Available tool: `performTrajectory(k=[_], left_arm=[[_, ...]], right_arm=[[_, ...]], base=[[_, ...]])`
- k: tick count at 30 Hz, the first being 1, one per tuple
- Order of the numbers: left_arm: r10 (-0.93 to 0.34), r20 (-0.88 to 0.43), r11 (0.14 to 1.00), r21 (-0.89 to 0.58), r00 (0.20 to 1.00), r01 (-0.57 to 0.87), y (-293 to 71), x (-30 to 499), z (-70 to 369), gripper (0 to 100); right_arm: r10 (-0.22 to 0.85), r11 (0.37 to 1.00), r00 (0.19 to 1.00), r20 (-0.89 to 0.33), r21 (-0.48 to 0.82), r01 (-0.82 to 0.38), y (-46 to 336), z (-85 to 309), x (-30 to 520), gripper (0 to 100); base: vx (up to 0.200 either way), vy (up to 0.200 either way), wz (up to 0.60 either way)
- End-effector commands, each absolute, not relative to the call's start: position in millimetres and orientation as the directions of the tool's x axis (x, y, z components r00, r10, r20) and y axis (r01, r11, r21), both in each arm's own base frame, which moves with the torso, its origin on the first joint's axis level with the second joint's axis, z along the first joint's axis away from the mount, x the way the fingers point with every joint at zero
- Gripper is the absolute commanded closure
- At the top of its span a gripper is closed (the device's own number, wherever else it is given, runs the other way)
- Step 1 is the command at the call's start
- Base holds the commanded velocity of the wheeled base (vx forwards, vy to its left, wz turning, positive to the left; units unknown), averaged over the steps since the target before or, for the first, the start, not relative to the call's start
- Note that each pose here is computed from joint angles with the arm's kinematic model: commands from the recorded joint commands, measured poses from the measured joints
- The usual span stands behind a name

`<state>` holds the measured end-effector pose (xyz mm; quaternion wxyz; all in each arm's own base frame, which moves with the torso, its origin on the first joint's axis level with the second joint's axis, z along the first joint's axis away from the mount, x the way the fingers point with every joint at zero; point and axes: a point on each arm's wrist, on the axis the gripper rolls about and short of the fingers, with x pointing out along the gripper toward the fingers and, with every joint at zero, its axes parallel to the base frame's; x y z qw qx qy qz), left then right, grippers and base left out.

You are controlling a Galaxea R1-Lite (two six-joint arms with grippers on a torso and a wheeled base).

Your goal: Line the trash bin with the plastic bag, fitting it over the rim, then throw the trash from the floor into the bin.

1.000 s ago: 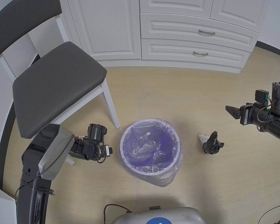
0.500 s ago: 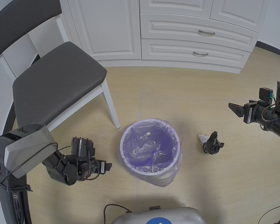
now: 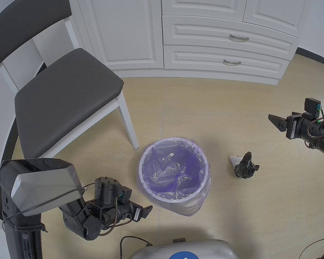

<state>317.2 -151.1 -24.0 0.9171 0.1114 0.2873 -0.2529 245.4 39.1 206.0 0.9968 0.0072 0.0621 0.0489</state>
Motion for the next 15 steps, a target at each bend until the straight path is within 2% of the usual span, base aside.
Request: performTrajectory(k=[1, 10, 15], left_arm=[[-0.402, -0.599, 0.838, 0.065, 0.693, 0.542, -164.8, 329.8, -49.8, 0], [-0.308, -0.611, 0.867, 0.134, 0.729, 0.479, -171.9, 362.4, -73.2, 0], [-0.303, -0.593, 0.872, 0.143, 0.746, 0.468, -176.1, 380.4, -71.0, 0]], right_arm=[[0.083, 0.996, 0.989, -0.119, 0.022, -0.081, 34.7, 207.1, 246.0, 0], [0.073, 0.997, 0.990, -0.119, 0.022, -0.070, 31.7, 207.3, 248.7, 0], [0.072, 0.997, 0.989, -0.128, 0.020, -0.070, 31.7, 204.8, 251.9, 0]], base=[[0.000, 0.000, 0.00], [0.000, 0.000, 0.00], [0.000, 0.000, 0.00]])
